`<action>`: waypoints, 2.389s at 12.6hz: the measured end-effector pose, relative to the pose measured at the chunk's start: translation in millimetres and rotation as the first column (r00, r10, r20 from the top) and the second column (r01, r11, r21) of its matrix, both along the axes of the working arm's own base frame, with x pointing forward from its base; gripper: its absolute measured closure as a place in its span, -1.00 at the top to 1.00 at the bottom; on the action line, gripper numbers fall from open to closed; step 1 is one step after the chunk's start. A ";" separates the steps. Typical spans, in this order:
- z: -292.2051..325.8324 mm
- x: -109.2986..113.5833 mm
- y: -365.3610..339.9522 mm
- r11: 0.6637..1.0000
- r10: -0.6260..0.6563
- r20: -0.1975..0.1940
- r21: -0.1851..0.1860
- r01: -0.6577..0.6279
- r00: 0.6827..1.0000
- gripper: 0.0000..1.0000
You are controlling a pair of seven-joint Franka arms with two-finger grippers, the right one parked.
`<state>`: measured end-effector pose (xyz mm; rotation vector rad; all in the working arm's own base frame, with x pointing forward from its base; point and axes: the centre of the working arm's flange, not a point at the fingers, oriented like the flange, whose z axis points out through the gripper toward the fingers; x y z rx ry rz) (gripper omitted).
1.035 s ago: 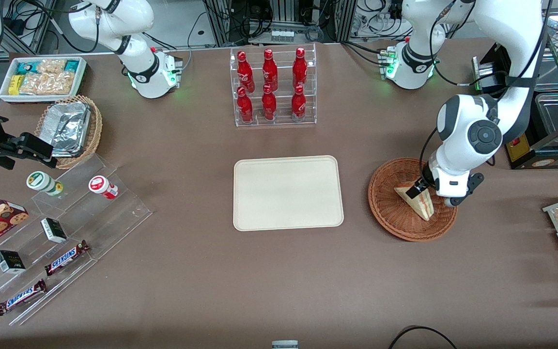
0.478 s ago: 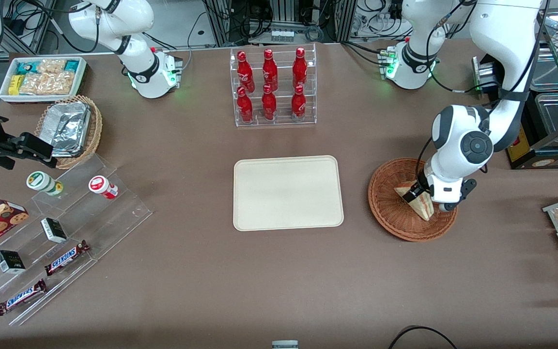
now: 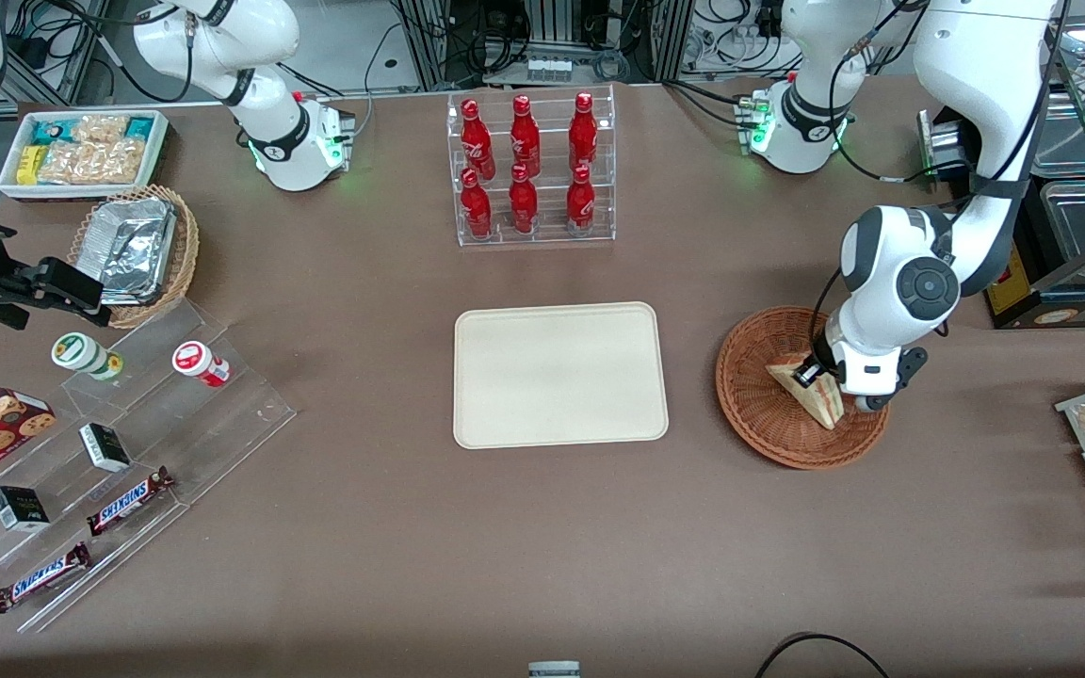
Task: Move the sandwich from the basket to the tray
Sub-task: 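Lower the left gripper and close it on the wrapped sandwich, then lift the sandwich with the left gripper and carry it over the white tray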
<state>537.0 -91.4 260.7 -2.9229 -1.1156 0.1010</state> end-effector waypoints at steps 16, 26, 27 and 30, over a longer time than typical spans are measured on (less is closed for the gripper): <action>95.7 21.3 -221.0 0.881 -0.472 -0.088 -0.017 0.472 0.877 -0.71; 44.6 -19.8 -390.6 0.861 -0.508 -0.059 -0.017 0.508 0.859 -0.72; 36.5 -19.1 -394.1 0.864 -0.502 -0.061 -0.006 0.503 0.863 -0.72; 11.3 -20.5 -407.8 0.863 -0.504 -0.079 -0.013 0.505 0.860 -0.72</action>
